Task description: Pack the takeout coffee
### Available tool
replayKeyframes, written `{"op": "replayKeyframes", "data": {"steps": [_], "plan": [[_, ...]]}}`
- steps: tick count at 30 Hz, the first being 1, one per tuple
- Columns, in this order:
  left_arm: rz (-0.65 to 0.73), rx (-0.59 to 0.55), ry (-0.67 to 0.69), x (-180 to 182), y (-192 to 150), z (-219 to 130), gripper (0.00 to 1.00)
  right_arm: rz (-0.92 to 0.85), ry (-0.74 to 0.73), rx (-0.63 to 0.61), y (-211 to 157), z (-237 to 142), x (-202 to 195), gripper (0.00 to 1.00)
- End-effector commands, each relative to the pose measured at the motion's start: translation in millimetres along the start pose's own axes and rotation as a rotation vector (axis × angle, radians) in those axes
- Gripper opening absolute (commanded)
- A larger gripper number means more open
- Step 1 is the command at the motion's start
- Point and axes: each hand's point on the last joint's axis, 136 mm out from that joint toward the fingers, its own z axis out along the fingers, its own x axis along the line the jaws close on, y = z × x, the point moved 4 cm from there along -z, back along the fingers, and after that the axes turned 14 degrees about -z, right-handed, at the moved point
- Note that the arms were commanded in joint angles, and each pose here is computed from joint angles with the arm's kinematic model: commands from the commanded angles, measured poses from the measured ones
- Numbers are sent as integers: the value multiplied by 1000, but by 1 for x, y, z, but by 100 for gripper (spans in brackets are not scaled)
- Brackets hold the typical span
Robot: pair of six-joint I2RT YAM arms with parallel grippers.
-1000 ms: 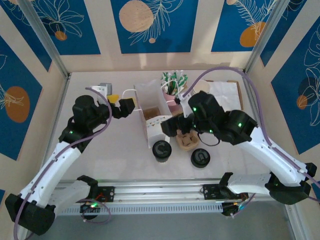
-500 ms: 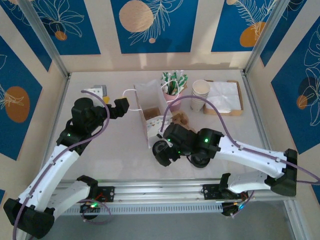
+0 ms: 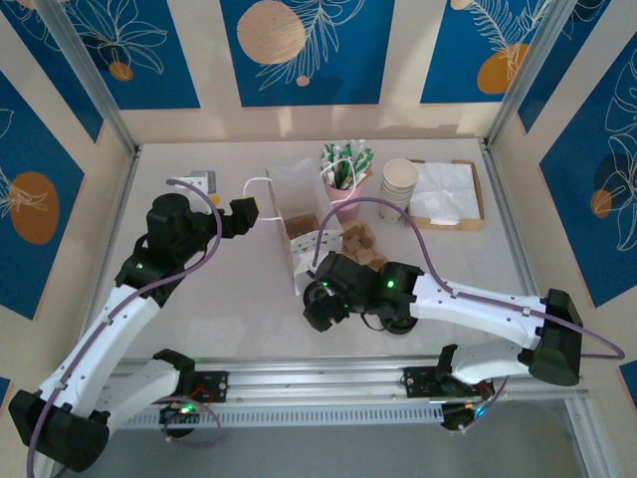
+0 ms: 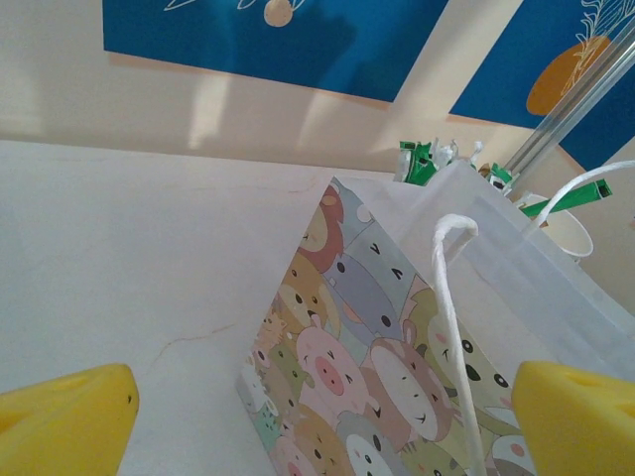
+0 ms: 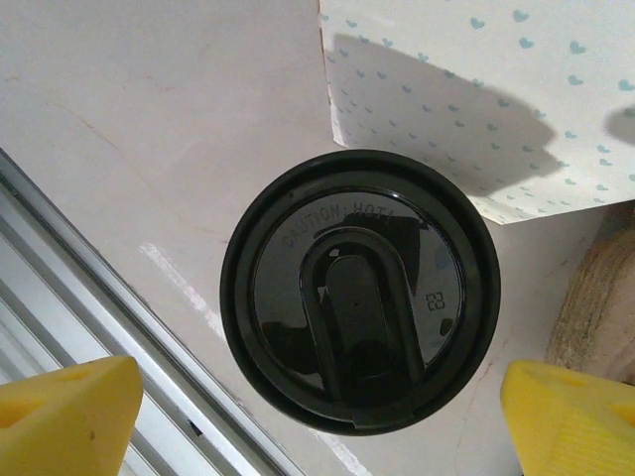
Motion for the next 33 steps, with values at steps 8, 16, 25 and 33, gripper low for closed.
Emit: {"op": "replayKeyframes", "data": {"steps": [8, 16, 25, 33], "plan": [[17, -11, 6, 1, 5, 1, 93, 12, -47, 21, 0, 16, -10, 88], [19, -10, 3, 0, 5, 1, 93, 16, -28, 27, 0, 20, -9, 88], [20, -8, 2, 0, 5, 1, 93, 11, -15, 38, 2, 25, -4, 88], [20, -7, 4, 1, 4, 2, 93, 3, -39, 62, 3, 32, -3, 76]]}}
